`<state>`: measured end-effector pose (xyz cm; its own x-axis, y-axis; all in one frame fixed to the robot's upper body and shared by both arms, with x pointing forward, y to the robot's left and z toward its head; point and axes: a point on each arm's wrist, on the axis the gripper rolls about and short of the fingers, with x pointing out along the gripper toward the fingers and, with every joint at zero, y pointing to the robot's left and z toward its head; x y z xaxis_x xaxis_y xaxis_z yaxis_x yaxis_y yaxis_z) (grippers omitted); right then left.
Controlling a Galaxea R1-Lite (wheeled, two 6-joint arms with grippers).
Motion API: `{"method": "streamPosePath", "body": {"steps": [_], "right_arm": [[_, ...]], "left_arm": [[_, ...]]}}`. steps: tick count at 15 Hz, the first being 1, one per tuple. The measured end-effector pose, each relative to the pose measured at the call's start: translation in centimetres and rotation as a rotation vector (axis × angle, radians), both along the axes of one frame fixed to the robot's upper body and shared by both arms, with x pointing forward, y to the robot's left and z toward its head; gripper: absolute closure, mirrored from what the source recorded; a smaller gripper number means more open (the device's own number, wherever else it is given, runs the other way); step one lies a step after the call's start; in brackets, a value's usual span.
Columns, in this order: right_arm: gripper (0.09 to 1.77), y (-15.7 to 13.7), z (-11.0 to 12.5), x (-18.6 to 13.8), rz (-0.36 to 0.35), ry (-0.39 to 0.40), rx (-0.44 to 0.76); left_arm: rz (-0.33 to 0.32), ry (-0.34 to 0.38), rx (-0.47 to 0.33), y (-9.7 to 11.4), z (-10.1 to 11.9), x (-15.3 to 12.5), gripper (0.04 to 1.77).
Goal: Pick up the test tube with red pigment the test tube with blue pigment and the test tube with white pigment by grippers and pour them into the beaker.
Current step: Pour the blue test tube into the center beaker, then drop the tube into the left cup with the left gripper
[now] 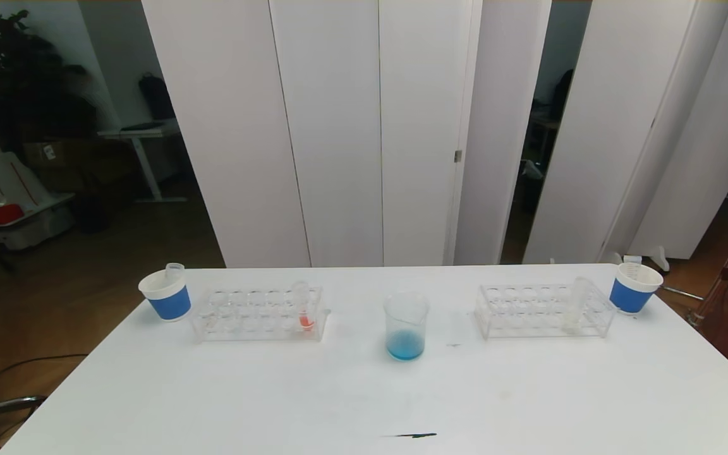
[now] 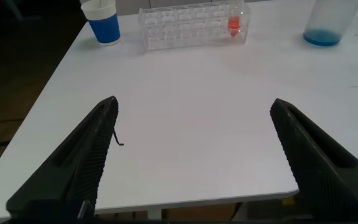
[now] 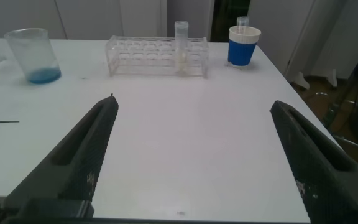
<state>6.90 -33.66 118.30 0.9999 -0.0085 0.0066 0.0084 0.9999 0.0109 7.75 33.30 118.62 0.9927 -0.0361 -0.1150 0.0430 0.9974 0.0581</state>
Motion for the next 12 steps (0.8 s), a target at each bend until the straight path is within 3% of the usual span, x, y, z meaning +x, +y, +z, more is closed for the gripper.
{"method": "streamPosePath", "body": {"steps": [5,12], "right_arm": [[0.11,0.0,0.0,0.0,0.0,0.0,0.0],[0.11,0.0,0.0,0.0,0.0,0.0,0.0]], "left_arm": [[0.001,-0.097,0.0,0.0,-0.13,-0.7,0.06],[0.016,-0.114,-0.017,0.04,-0.37,-0.86,0.06]]}}
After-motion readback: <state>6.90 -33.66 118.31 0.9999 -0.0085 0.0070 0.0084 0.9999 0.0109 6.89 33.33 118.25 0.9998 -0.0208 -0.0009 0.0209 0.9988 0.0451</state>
